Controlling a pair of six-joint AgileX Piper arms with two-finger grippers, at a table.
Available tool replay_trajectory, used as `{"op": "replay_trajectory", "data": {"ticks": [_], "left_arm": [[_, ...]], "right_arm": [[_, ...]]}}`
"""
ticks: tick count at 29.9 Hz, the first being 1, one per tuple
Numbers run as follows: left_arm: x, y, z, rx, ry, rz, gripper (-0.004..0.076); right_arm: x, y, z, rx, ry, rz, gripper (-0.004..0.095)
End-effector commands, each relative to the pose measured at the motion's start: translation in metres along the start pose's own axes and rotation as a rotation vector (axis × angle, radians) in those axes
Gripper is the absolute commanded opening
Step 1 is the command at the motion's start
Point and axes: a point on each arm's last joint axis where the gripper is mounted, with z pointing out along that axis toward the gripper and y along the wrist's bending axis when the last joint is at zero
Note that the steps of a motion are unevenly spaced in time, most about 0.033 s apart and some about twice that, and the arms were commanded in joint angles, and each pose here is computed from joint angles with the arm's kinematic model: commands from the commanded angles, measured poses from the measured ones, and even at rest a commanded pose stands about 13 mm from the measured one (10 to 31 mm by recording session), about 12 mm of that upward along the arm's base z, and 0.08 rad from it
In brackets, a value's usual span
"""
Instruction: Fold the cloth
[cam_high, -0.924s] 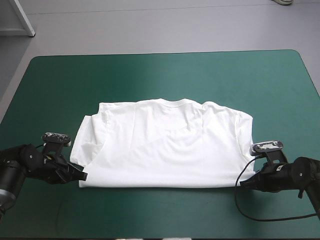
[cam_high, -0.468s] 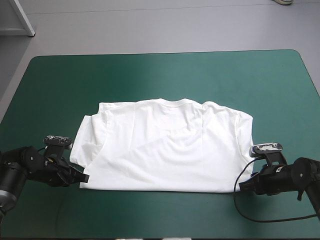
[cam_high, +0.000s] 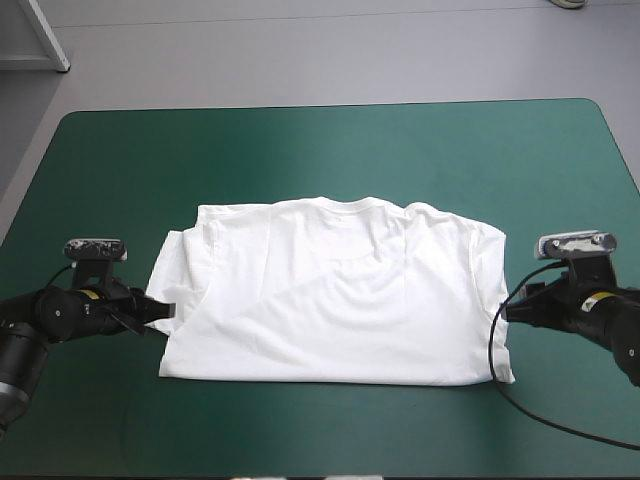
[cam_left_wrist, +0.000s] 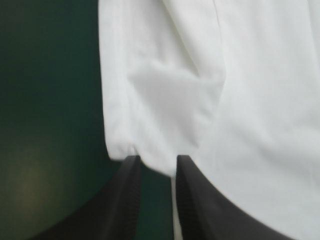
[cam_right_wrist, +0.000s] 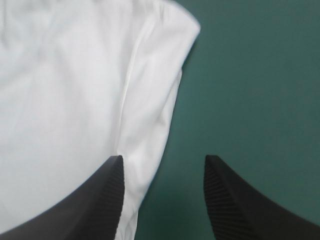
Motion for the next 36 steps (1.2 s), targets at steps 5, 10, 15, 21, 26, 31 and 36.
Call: {"op": "replay_trajectory", "data": {"ticks": [5, 10, 15, 21, 26, 31, 36], "left_arm": [[-0.052, 0.022, 0.005, -0.047, -0.167, -0.144, 0.0379], [-0.072, 0.041, 0.026, -0.032, -0.136, -0.243, 0.0413], [-0.074, 0.040, 0.049, 0.047, -0.045, -0.202, 0.0412], [-0.070, 0.048, 0.082, 0.048, 0.040, -0.229, 0.0412], [-0.064, 0.049, 0.096, 0.069, 0.110, -0.216, 0.0395], [-0.061, 0.048, 0.098, 0.085, 0.143, -0.175, 0.0085], [-0.062, 0.048, 0.098, 0.086, 0.136, -0.162, 0.0019]], "right_arm": [[-0.054, -0.003, -0.046, 0.042, -0.322, -0.005, 0.0464], [-0.059, -0.002, -0.050, 0.036, -0.343, -0.005, 0.0463], [-0.059, -0.001, -0.050, 0.029, -0.345, -0.017, 0.0462], [-0.059, -0.001, -0.050, 0.026, -0.344, -0.020, 0.0443], [-0.058, 0.000, -0.050, 0.022, -0.333, -0.020, 0.0441], [-0.057, 0.001, -0.050, 0.010, -0.331, -0.010, 0.0434], [-0.058, 0.002, -0.050, -0.012, -0.336, 0.004, 0.0402]]}}
